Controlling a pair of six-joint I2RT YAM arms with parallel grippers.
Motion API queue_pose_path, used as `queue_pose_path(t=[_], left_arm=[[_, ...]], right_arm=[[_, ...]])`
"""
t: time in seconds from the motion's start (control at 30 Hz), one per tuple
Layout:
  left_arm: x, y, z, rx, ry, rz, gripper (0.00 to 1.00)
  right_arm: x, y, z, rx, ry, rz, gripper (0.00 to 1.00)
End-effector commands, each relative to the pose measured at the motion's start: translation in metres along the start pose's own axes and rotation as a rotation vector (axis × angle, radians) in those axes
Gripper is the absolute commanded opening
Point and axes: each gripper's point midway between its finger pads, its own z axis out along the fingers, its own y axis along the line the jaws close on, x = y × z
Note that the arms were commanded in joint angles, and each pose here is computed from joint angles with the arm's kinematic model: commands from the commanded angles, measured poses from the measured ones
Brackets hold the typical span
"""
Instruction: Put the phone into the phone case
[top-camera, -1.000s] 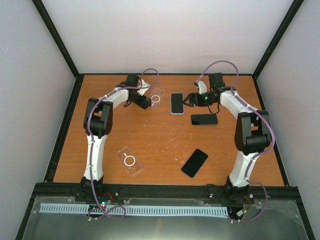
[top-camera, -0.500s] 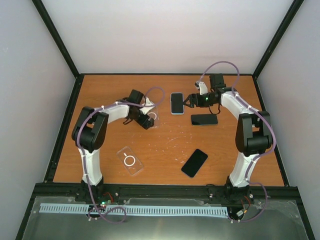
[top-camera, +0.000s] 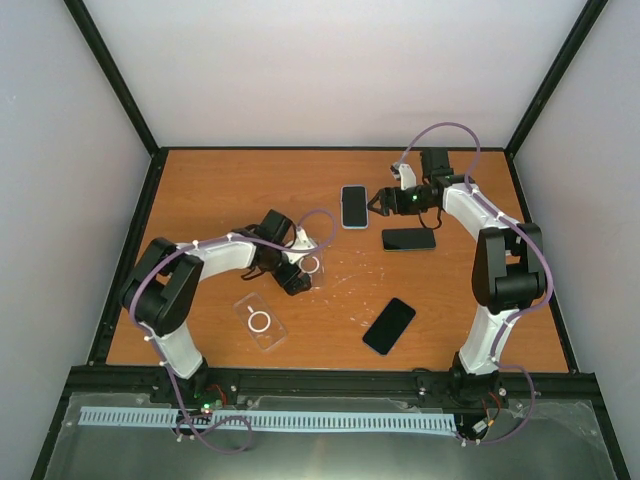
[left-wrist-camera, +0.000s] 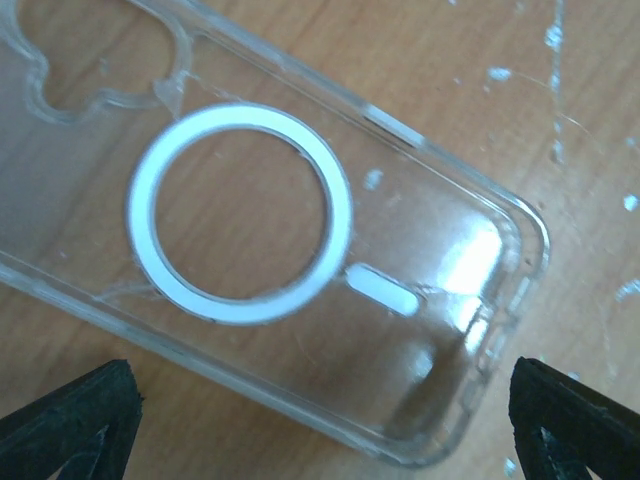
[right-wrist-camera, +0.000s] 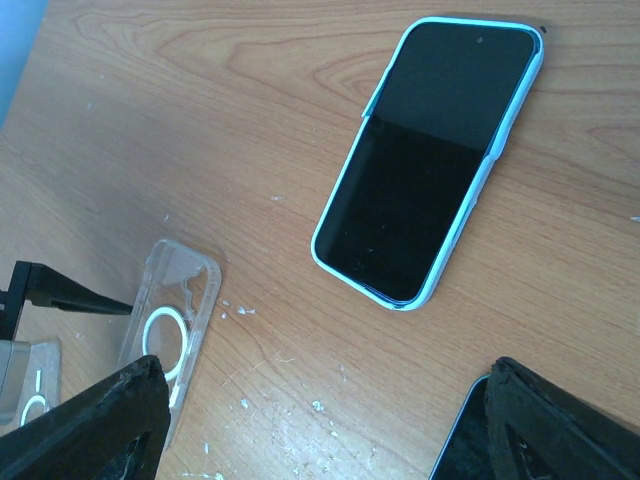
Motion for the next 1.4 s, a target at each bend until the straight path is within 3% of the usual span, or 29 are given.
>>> queue_pose_path(t=[0.0, 0.3, 0.57, 0.67, 0.93, 1.17, 1.37], left_arm=[[0.043, -0.03, 0.002, 0.126, 0.132, -0.018, 1.0], [0.01, -0.015, -0.024, 0.03, 0.02, 0.094, 1.0], [-0.027, 0.003, -0.064, 0.013, -0.14, 0.057, 1.0], [-0.034, 0.007, -0.07, 0.033, -0.17, 0.031, 1.0], [-0.041, 0.001, -0.073, 0.092, -0.188, 0.019, 1.0], [-0.04, -0.003, -0.072, 0.117, -0.185, 0.012, 1.0], [-0.037, -0.005, -0.068, 0.137, -0.171, 0.006, 1.0]], right_arm=[[-0.002, 0.006, -0.009, -0.016, -0.02, -0.028, 0.84], [0.009, 0.006, -0.024, 0.032, 0.033, -0.164, 0.84], [0.035, -0.028, -0.05, 0.139, 0.041, -0.127, 0.86], [0.045, -0.037, -0.051, 0.175, 0.102, -0.243, 0.94], [0.072, -0.032, -0.043, 0.012, 0.282, -0.692, 1.0], [0.072, -0.051, -0.034, -0.003, 0.343, -0.997, 1.0], [0.078, -0.076, -0.02, -0.005, 0.419, -1.137, 1.0]])
